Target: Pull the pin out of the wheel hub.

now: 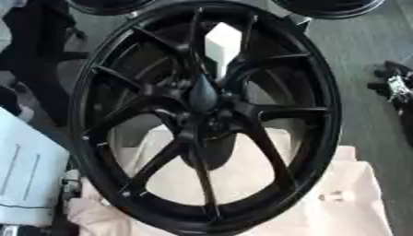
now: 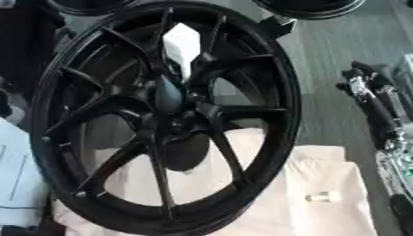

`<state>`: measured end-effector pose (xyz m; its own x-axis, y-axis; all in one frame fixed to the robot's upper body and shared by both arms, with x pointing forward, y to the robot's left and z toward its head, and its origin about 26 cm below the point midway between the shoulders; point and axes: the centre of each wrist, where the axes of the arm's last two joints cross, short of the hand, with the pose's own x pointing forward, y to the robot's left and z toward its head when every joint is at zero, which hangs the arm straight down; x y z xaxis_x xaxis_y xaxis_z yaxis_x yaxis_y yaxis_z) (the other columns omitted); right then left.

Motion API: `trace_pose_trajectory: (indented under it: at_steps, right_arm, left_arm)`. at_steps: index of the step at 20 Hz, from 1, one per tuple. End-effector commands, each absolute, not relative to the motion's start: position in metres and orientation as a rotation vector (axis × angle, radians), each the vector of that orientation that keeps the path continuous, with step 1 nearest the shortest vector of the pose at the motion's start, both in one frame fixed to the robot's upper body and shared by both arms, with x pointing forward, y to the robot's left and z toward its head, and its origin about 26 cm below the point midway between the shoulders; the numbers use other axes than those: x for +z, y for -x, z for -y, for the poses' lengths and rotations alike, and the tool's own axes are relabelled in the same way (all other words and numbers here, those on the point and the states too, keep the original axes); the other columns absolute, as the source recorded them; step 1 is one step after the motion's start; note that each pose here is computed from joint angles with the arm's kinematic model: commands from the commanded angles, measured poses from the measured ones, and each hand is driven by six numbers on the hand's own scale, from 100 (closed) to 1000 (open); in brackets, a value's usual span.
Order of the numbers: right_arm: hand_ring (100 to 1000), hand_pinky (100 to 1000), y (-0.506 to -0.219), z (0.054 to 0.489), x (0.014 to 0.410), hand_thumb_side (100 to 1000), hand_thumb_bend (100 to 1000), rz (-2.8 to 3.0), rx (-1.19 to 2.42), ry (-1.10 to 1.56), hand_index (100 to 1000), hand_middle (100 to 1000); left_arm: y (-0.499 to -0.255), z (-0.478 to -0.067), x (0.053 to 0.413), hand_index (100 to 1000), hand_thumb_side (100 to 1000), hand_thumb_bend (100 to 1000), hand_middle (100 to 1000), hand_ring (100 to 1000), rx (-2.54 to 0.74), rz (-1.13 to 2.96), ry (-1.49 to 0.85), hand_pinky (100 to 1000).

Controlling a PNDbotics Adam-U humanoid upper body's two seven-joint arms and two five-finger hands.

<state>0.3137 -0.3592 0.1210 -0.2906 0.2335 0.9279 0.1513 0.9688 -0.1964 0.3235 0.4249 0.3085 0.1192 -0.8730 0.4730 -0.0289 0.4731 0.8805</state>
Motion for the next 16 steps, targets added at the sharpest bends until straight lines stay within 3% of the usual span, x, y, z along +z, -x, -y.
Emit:
trace_pose_trajectory:
  at_steps: [1,8,9,10,11,16]
  right_arm:
    - [754,914,-0.314,0.36,0.133,618,100,1.909,0.091,0.287,888,778]
    - [754,914,-0.314,0.361,0.134,617,100,1.911,0.085,0.288,888,778]
    - [754,914,-0.314,0.361,0.133,617,100,1.911,0.084,0.288,888,778]
    - [754,914,-0.314,0.361,0.133,624,100,1.91,0.084,0.287,888,778]
    - [754,914,-0.314,0.361,0.133,617,100,1.91,0.083,0.287,888,778]
    - [754,915,-0.315,0.359,0.135,615,100,1.917,0.078,0.279,888,778]
  left_arm:
    - [-0.317,-0.429,0.316,832,569,701,776,815,-0.733,1.386,-0.927,773]
    - [-0.318,-0.432,0.307,819,602,608,767,807,-0.644,1.434,-0.937,759]
    - [-0.318,-0.431,0.307,802,606,530,755,798,-0.631,1.44,-0.939,744]
    - [-0.317,-0.43,0.309,788,674,550,752,793,-0.608,1.464,-0.937,730]
    - [-0.317,-0.428,0.311,786,623,443,751,791,-0.59,1.502,-0.926,724]
    - [-0.318,-0.413,0.308,740,641,326,708,755,-0.472,1.736,-0.813,658]
